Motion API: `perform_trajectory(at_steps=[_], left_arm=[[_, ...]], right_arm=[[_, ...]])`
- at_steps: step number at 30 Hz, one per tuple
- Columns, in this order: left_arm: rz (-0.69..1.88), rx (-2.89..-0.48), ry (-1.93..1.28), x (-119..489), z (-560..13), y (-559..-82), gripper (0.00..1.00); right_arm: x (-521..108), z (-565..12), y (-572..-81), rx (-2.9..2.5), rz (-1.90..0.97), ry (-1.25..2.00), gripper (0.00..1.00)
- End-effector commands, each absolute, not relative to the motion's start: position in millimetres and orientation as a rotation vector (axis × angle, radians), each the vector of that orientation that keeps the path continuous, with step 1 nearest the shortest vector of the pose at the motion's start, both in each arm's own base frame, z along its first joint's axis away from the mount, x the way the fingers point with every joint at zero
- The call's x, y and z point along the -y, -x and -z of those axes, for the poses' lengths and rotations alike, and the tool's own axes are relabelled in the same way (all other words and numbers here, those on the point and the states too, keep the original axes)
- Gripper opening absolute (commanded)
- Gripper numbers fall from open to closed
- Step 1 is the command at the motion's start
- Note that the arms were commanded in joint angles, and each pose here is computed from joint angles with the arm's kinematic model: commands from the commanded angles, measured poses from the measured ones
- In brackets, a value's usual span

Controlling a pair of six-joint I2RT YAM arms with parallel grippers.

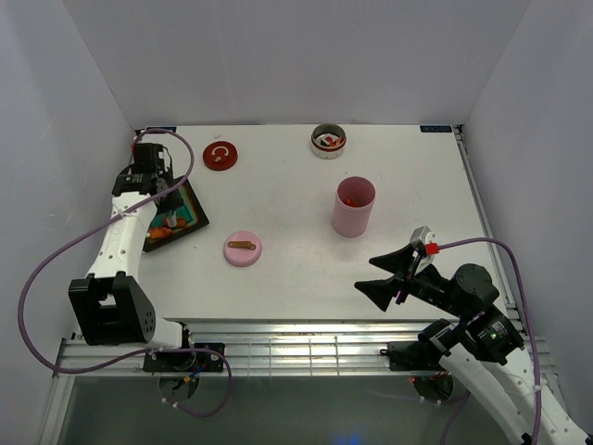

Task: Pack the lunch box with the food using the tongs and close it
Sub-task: Pick up the fake food from the plate, then place the fake food in the packing box.

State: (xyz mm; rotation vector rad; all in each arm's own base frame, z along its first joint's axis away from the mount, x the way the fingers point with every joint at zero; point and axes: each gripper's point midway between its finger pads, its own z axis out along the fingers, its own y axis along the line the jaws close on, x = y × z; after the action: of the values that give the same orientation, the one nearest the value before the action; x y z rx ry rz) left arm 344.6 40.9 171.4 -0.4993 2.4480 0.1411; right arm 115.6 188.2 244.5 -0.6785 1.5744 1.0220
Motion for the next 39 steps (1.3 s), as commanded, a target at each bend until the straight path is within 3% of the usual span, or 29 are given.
perform_trajectory(at_steps=[1,6,18,28,39], left_arm=[[-0.044,-2.297,0.499,-33.2,-221.5,-351.5,0.00],[0.133,-2.239,0.403,2.6,-251.8,-359.8,0.00],[0.479,-2.075,-0.019,171.8,-336.5,-424.2,0.00],[0.690,-1.959,-0.200,255.9,-320.0,-500.7,0.00],[0.705,-1.849,-0.347,315.4,-275.7,-531.9,0.00]], right_arm=[[-189.2,-255.2,-116.5,-1.531,-1.021,0.680,0.82],[-188.7,-255.5,-117.3,-1.532,-1.016,0.675,0.82],[-170.7,-262.8,-136.3,-1.607,-0.874,0.574,0.82],[-156.6,-261.0,-144.9,-1.636,-0.813,0.465,0.81],[-154.4,-255.4,-149.8,-1.663,-0.796,0.431,0.81]])
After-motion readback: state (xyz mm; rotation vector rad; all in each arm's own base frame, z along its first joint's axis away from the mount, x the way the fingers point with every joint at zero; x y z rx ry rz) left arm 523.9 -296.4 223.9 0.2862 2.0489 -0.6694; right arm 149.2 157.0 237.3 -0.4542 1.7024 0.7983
